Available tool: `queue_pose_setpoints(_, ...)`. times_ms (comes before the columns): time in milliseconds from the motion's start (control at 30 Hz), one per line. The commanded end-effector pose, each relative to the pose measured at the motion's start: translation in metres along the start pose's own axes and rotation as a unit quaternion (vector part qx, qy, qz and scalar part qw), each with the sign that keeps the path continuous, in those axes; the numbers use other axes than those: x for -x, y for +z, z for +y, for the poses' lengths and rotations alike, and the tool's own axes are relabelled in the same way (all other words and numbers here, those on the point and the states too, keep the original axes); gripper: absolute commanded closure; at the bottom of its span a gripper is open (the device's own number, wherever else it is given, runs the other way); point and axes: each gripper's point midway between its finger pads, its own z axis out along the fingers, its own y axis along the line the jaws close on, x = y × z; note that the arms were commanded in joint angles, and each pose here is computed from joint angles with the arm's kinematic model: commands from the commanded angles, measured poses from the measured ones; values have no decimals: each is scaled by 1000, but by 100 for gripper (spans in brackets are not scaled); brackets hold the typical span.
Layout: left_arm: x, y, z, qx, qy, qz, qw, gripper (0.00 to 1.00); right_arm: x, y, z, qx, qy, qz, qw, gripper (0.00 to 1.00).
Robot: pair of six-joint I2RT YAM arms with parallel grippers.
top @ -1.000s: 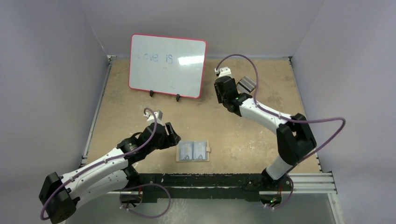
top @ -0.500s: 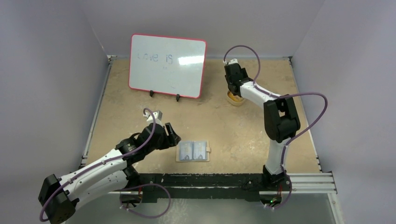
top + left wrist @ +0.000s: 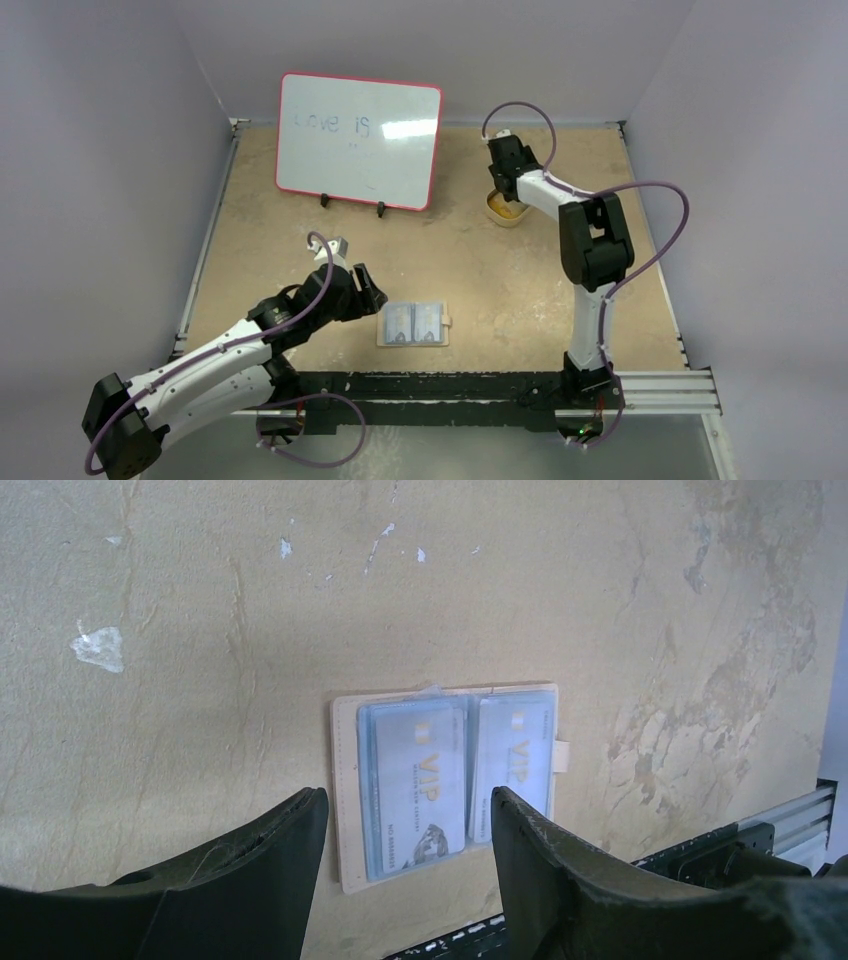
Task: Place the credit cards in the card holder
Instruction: Pick up the credit card from the storage box.
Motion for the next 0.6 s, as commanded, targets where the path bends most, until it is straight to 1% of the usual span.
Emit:
queue_pose_setpoints(0,14,-7,-17,-25,6,-15,1000,40,15,2,-17,-26,1,-14,1000,35)
queue_pose_setpoints(100,14,-6,-16,-23,6,-17,1000,40,13,4,-22,-40,5,-9,999,35)
queue_pose_setpoints(267,14,-6,-15,-20,5,-16,1000,40,17,0,-31,-55,11,-24,998,38)
queue_pose_setpoints(567,14,-5,-14,-16,6,-16,1000,40,23,-4,-38,-61,13,-29,998,44)
